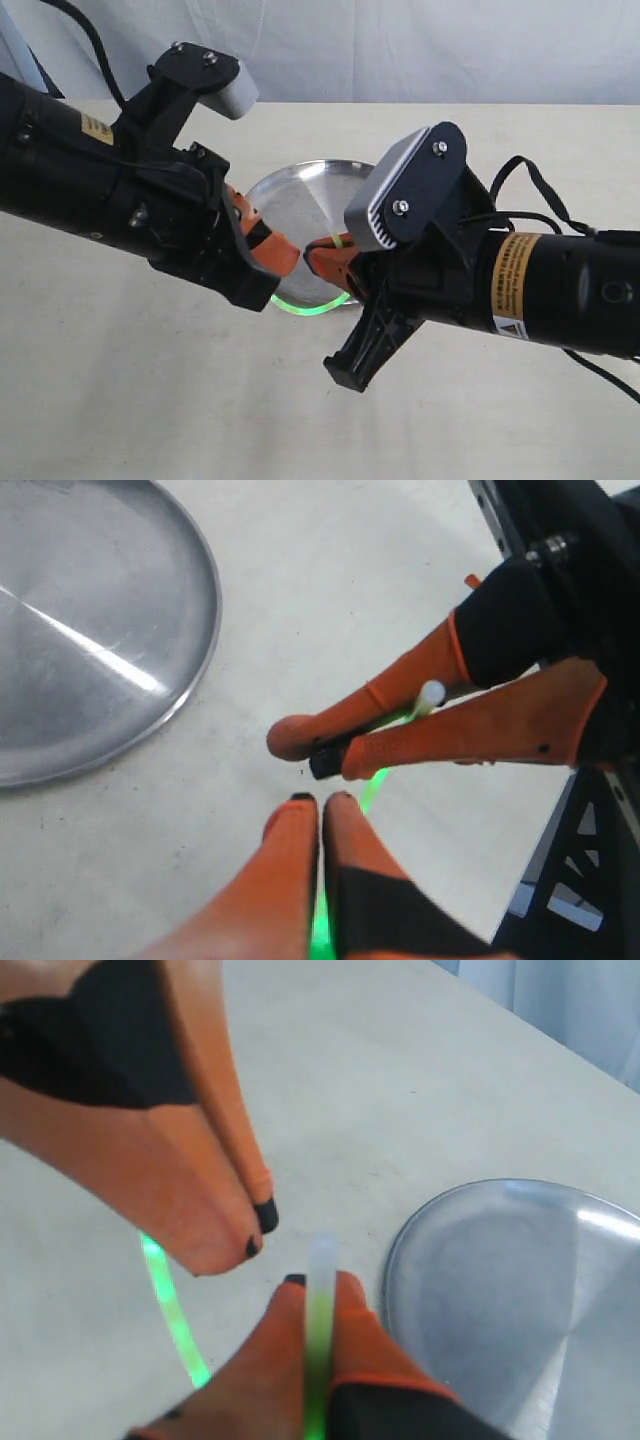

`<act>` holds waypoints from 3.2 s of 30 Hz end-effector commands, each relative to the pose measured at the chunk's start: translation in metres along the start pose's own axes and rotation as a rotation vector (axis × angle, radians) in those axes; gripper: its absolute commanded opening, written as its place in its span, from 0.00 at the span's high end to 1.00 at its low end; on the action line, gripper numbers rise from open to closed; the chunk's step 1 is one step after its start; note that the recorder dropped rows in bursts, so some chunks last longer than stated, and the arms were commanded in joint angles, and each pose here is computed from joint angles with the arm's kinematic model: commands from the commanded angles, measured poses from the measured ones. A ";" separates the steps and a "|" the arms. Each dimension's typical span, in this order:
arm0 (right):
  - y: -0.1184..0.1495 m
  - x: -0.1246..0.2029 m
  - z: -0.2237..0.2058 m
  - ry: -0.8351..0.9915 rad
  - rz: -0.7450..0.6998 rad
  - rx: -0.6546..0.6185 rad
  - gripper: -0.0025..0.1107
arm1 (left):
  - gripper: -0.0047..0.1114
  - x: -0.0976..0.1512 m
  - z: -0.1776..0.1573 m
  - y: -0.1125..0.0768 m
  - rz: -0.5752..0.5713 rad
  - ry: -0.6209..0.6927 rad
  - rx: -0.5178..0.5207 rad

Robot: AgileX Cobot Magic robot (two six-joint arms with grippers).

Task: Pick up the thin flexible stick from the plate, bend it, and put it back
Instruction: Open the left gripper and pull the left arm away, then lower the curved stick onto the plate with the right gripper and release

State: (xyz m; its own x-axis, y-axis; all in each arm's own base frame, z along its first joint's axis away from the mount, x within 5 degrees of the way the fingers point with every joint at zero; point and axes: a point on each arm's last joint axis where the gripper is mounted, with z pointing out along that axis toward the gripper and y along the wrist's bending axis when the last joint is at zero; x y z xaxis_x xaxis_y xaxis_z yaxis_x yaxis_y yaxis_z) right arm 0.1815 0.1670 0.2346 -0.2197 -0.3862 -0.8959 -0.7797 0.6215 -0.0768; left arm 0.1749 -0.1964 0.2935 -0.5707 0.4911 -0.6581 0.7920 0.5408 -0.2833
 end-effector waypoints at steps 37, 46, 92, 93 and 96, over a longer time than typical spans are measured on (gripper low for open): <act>-0.005 0.010 0.000 0.104 -0.058 0.048 0.99 | 0.86 -0.002 0.000 0.004 0.014 -0.020 -0.052; -0.009 0.014 0.000 0.150 0.057 0.102 0.99 | 0.53 0.008 -0.014 0.046 -0.111 0.061 -0.328; -0.172 0.056 0.154 0.228 0.869 0.487 0.83 | 0.96 0.044 -0.052 0.074 -0.292 -0.005 -0.622; -0.171 0.057 0.154 0.239 0.868 0.488 0.75 | 0.96 0.044 -0.052 0.074 -0.292 -0.005 -0.622; -0.171 0.059 0.153 0.265 0.865 0.492 0.59 | 0.96 0.043 -0.051 0.074 -0.288 -0.017 -0.620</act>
State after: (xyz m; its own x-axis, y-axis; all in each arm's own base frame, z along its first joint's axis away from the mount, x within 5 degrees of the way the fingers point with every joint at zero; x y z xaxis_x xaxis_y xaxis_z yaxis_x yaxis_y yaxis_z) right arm 0.3908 0.1447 0.1286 -0.7504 0.2359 -0.6174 0.0157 0.9402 0.3403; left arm 0.1983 -0.1006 0.2793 -0.7375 0.2781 -0.6154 0.3434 0.9391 0.0128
